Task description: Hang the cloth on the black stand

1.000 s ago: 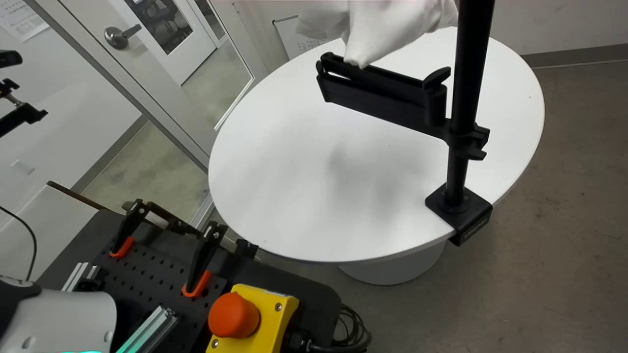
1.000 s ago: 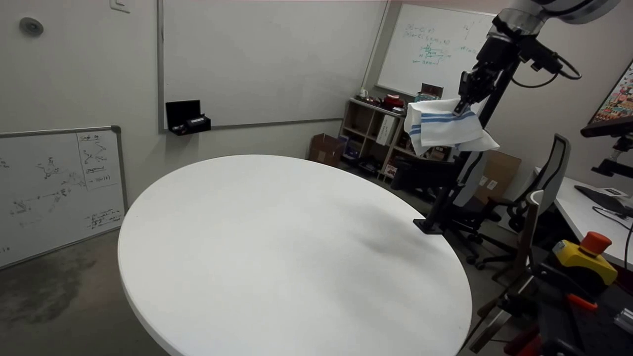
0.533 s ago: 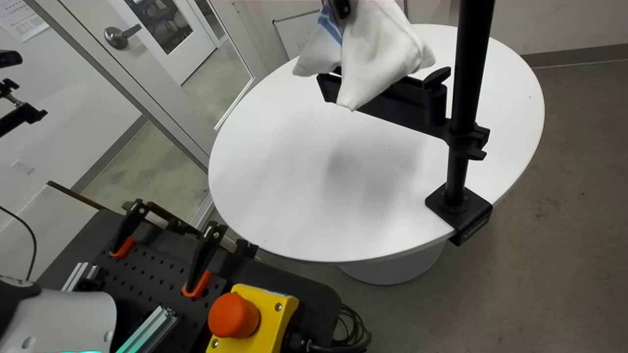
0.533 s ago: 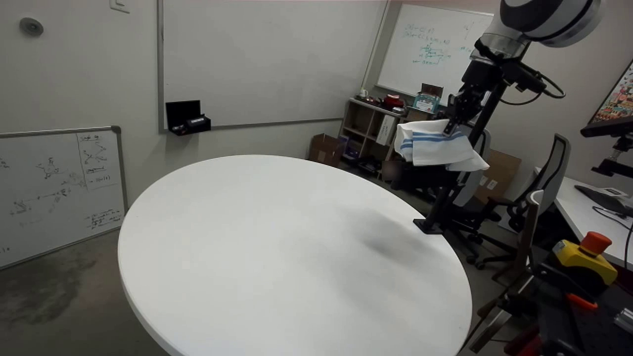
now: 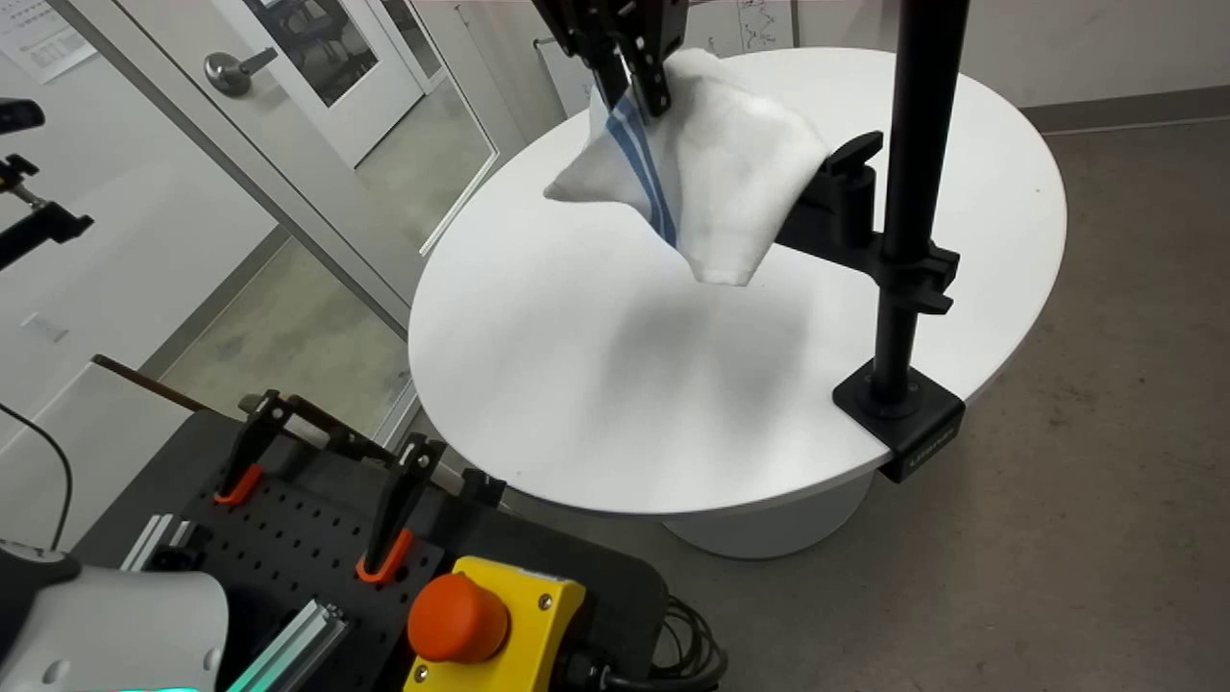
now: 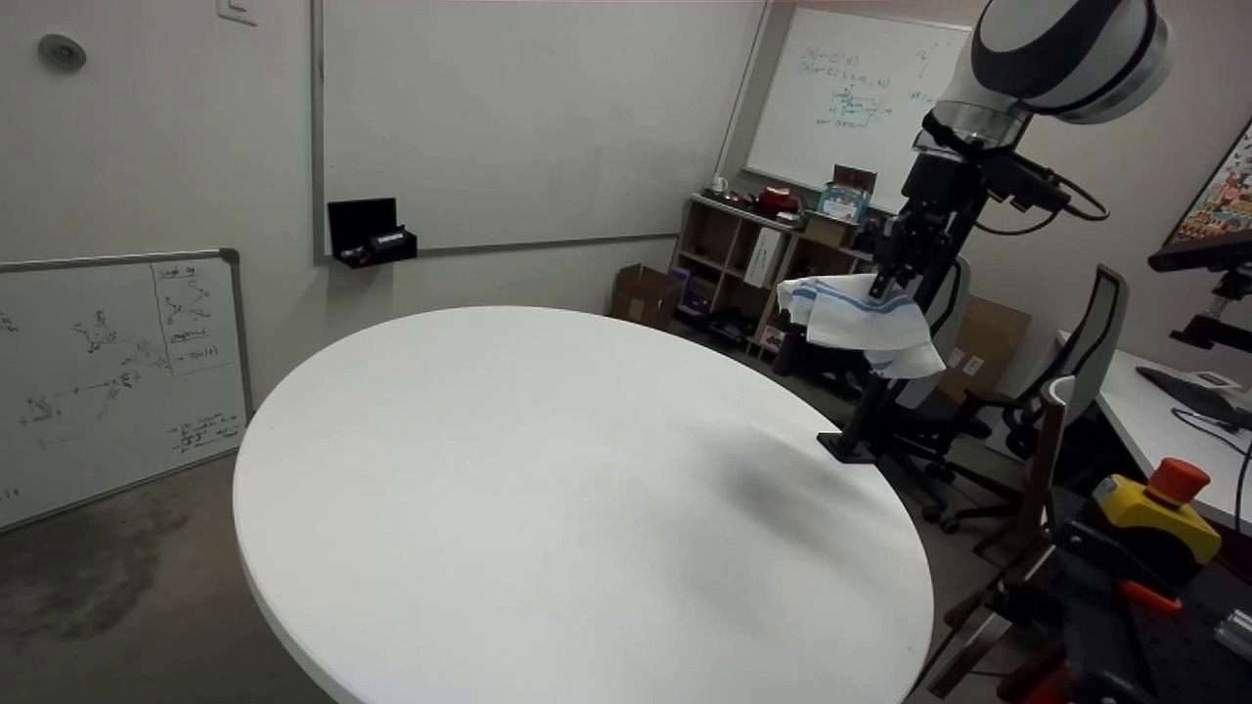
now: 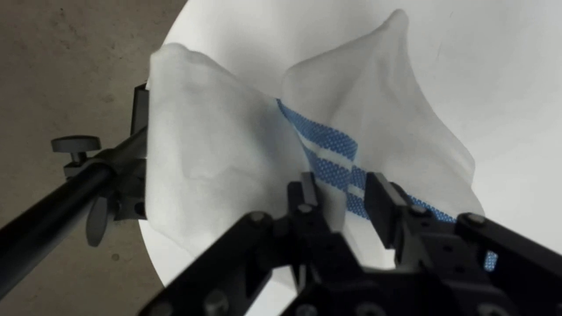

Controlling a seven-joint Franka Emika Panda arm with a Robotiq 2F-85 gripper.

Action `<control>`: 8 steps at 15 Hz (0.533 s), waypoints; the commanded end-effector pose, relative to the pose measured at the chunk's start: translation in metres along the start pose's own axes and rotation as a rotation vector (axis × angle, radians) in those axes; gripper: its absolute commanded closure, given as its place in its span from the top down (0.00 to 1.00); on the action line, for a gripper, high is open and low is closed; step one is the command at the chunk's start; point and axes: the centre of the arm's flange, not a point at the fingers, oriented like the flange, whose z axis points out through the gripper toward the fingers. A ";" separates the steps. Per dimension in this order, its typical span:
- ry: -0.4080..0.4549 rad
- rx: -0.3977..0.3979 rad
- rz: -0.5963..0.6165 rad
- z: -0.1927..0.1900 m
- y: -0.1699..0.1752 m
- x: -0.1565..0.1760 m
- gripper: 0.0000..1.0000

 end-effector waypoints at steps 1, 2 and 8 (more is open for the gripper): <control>-0.001 -0.013 -0.003 0.007 -0.004 -0.004 0.69; -0.004 -0.013 -0.003 0.008 -0.005 -0.005 0.75; -0.026 -0.013 -0.010 0.016 -0.007 -0.012 1.00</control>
